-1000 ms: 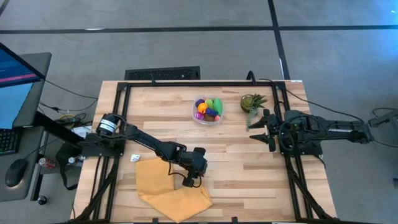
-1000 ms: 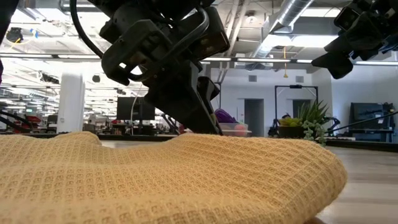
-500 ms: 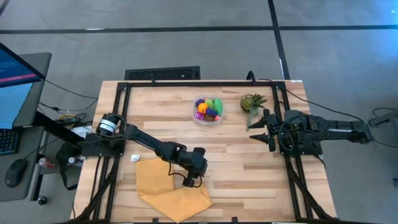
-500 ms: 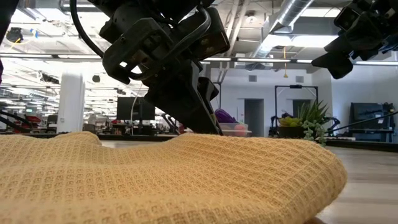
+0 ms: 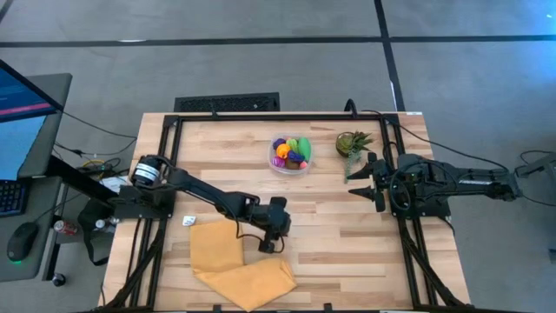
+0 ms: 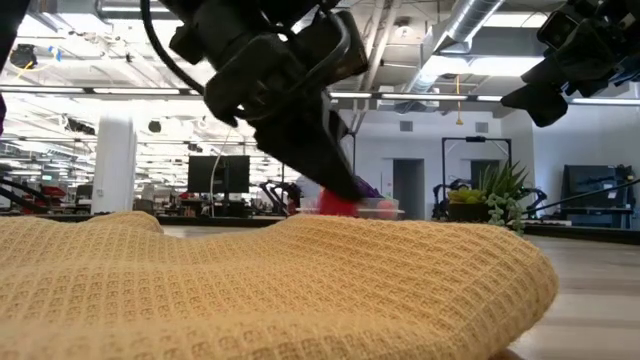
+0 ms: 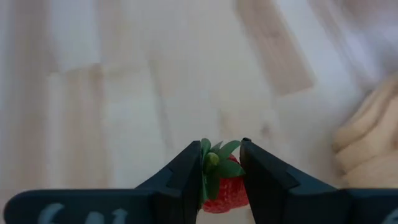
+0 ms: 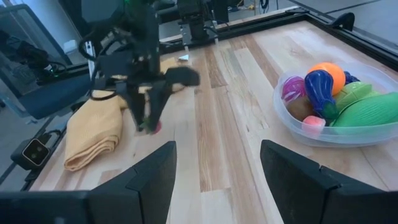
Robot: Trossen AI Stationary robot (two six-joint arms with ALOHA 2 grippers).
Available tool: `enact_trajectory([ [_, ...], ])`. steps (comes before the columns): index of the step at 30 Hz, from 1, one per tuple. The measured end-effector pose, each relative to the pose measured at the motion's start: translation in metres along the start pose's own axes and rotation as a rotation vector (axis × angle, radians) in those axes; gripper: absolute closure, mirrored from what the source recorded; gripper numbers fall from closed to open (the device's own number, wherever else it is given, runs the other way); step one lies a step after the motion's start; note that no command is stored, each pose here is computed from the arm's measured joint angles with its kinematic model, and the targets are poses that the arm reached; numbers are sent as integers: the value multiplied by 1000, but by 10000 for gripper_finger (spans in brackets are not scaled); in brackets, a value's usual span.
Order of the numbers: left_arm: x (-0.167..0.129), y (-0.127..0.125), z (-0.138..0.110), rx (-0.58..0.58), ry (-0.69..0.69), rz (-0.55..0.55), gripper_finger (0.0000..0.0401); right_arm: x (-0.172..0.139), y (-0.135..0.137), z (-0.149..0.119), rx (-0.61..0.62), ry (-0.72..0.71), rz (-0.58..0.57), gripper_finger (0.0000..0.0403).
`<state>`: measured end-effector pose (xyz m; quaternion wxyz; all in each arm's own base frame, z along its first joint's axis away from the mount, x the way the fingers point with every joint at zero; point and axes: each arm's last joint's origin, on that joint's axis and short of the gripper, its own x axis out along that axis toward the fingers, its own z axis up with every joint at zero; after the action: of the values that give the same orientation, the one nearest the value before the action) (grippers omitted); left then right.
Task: Pick and placing Produce into tupperware
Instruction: Put the strawberry in the transparent bin
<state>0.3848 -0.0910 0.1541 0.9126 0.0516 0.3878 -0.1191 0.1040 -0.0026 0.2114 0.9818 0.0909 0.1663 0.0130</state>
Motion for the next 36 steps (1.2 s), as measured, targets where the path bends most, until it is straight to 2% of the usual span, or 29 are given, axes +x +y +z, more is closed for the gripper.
enact_trajectory([
  [20, -74, 77, 30, -8, -143, 351, 306, 2, 0, -1, 2, 15, -2, 147],
  [28, -85, 109, 27, -50, -166, 423, 306, 2, 0, -1, 2, 15, -2, 147],
  [36, -88, 121, 27, -40, -188, 451, 305, 2, 0, -1, 11, 15, -2, 147],
])
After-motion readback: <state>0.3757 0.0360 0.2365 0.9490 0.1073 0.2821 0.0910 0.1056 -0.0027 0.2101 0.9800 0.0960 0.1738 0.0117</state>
